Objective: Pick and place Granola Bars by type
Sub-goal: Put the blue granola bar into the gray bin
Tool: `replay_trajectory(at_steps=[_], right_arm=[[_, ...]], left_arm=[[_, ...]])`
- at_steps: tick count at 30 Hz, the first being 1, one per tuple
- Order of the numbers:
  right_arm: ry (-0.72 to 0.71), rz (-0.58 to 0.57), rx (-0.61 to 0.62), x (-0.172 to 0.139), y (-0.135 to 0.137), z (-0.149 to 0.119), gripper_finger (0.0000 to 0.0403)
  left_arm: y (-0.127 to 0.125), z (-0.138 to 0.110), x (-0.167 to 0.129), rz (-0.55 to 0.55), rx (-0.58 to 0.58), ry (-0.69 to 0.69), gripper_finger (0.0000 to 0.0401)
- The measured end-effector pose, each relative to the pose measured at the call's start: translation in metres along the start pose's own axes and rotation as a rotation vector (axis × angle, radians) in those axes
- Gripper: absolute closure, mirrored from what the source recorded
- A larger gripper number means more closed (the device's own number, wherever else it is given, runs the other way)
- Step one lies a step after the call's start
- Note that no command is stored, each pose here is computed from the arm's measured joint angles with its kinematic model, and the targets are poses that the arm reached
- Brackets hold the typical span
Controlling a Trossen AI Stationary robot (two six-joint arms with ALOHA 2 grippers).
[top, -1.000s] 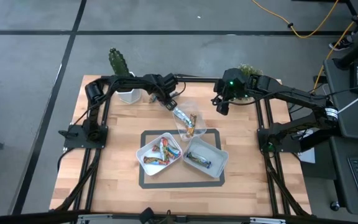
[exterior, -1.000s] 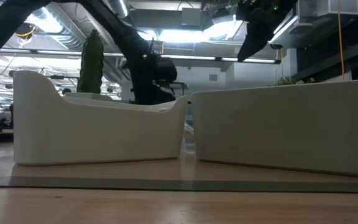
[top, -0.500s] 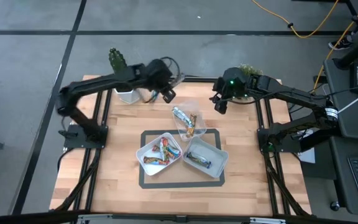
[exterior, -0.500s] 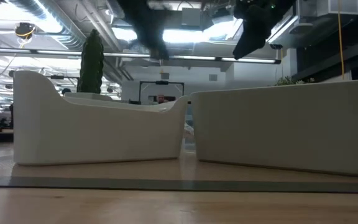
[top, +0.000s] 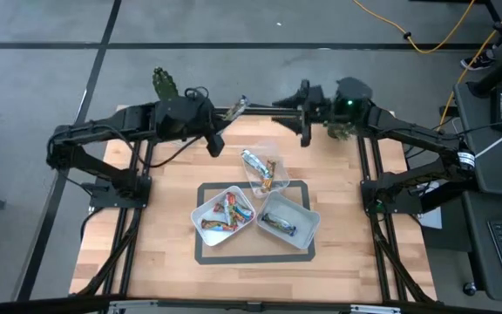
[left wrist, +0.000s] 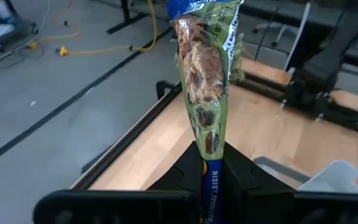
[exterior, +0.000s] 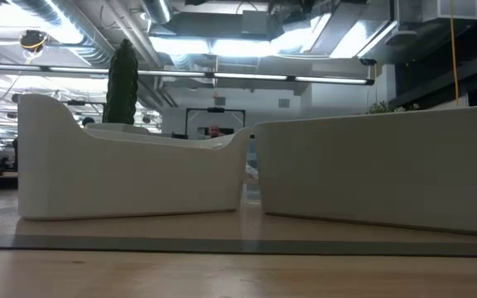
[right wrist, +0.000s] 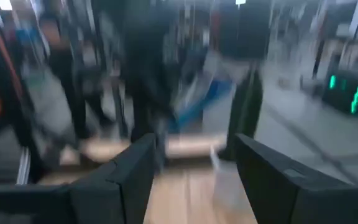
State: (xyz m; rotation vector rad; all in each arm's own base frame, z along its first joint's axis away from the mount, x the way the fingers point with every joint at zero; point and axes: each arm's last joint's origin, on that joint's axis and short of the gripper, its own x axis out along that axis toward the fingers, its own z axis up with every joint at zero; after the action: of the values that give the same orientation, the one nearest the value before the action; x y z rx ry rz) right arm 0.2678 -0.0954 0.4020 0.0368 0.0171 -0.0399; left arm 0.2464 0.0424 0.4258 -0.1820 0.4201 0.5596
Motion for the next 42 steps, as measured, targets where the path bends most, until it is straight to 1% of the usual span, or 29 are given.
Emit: replay_trajectory(at_steps=[1, 3, 7, 9, 12, 15, 19, 24, 29, 33, 38, 42], right_arm=[[-0.044, 0.001, 0.013, 0.001, 0.000, 0.004, 0.0184], [-0.085, -0.003, 0.040, 0.000, -0.002, 0.008, 0.0184], [-0.093, -0.005, 0.039, 0.000, -0.003, 0.009, 0.0179], [-0.093, -0.005, 0.038, 0.000, -0.003, 0.009, 0.0167], [-0.091, -0.004, 0.040, 0.002, -0.004, 0.007, 0.0139], [-0.095, -0.001, 0.038, 0.005, -0.004, 0.005, 0.0112], [-0.126, 0.009, 0.049, 0.012, -0.005, 0.004, 0.0099], [-0.135, 0.054, 0.086, 0.021, -0.007, 0.000, 0.0108], [-0.134, 0.078, 0.093, 0.023, -0.007, -0.001, 0.0127], [-0.136, 0.097, 0.090, 0.023, -0.006, -0.001, 0.0145], [-0.129, 0.122, 0.090, 0.023, -0.006, -0.001, 0.0172], [-0.129, 0.123, 0.090, 0.023, -0.006, -0.001, 0.0192]], left_arm=[[-0.002, 0.001, 0.000, -0.010, 0.002, -0.013, 0.0386], [-0.008, 0.003, 0.001, -0.029, 0.008, -0.044, 0.0384], [-0.016, 0.010, 0.000, -0.068, 0.030, -0.118, 0.0382], [-0.018, 0.011, 0.000, -0.077, 0.042, -0.136, 0.0383], [-0.020, 0.013, 0.003, -0.083, 0.045, -0.162, 0.0386], [-0.021, 0.013, 0.008, -0.077, 0.053, -0.160, 0.0385], [-0.026, 0.013, 0.020, -0.088, 0.061, -0.163, 0.0385], [-0.031, 0.012, 0.033, -0.106, 0.062, -0.156, 0.0384], [-0.033, 0.014, 0.036, -0.105, 0.053, -0.177, 0.0384], [-0.030, 0.016, 0.040, -0.107, 0.043, -0.190, 0.0384], [-0.030, 0.017, 0.051, -0.159, 0.036, -0.199, 0.0384], [-0.031, 0.018, 0.056, -0.166, 0.031, -0.209, 0.0384]])
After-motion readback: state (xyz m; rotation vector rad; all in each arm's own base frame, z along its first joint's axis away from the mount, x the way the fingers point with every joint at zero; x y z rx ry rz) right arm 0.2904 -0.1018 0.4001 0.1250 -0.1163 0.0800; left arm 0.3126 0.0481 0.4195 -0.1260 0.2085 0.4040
